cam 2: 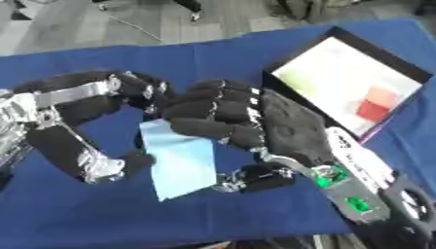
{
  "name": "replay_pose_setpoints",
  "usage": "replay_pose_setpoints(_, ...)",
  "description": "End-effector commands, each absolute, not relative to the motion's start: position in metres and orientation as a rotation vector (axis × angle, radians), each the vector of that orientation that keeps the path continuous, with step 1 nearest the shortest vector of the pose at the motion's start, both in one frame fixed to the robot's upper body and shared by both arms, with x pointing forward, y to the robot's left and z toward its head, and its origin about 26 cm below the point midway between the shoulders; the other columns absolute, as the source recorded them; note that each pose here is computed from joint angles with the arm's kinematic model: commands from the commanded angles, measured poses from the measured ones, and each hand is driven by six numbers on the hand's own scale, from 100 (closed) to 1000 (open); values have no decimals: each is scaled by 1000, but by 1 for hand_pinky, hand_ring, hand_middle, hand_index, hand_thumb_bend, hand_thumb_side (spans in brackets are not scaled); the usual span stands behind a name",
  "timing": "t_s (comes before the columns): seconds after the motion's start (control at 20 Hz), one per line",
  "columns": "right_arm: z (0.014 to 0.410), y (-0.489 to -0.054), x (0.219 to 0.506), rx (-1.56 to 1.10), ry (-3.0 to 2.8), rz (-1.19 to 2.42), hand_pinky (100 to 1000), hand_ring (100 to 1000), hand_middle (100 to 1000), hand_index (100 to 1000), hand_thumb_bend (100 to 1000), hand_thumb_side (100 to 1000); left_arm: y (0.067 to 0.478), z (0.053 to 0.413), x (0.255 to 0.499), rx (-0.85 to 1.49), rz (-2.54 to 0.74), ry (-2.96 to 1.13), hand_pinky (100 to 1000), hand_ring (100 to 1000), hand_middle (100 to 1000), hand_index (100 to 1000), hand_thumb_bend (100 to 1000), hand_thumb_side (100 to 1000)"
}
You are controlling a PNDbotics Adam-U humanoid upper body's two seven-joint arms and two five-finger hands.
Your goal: Pick up the objects with one hand, pass them to the other hand, and then place them into the box on the other side of the table.
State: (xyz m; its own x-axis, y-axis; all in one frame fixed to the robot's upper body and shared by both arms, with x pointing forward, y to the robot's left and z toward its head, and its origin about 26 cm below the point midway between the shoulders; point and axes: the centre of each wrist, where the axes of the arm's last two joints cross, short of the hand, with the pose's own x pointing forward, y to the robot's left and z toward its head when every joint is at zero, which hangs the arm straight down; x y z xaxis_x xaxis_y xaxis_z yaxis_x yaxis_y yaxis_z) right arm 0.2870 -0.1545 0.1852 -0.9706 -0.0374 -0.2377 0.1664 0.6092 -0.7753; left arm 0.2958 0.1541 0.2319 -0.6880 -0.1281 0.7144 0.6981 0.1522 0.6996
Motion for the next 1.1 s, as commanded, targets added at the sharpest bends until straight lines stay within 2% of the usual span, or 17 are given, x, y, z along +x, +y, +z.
replay_pose_setpoints(0.05,194,-153,285,128,2596,-1250,818,824,800,980,368,100,152,239,293,-559,-1639,-1789,703,350,344,462,100,274)
replay_pose_setpoints(0.45,193,-153,284,121,2626,-1203,785,759,715,793,318,100,152,238,293,-548,-1630,-1785,704,352,345,463,100,273)
replay_pose_setpoints(0.55,193,-153,284,112,2641,-1180,778,744,694,742,259,100,152,239,293,-546,-1628,-1788,705,353,346,464,100,273)
replay_pose_setpoints(0.6,193,-153,284,106,2651,-1165,770,722,665,672,118,100,152,239,293,-545,-1627,-1788,707,354,347,465,100,273)
replay_pose_setpoints(0.65,193,-152,284,98,2663,-1146,765,707,647,614,100,100,152,239,293,-544,-1626,-1788,709,355,349,467,100,273)
replay_pose_setpoints(0.85,193,-153,284,75,2704,-1089,761,690,620,459,100,100,152,238,293,-542,-1627,-1786,720,369,367,487,100,270)
replay_pose_setpoints(0.95,193,-152,284,69,2708,-1086,763,696,609,405,100,100,152,238,293,-544,-1630,-1785,739,395,400,529,100,267)
replay_pose_setpoints(1.0,192,-152,284,66,2709,-1087,763,696,609,405,100,100,152,239,293,-544,-1632,-1786,739,395,400,529,100,267)
replay_pose_setpoints(1.05,192,-152,284,63,2709,-1089,764,699,605,392,100,100,152,239,293,-543,-1633,-1789,751,415,423,554,100,279)
replay_pose_setpoints(1.1,192,-152,284,60,2709,-1093,765,701,603,386,100,100,152,239,293,-541,-1632,-1792,760,432,441,575,100,381)
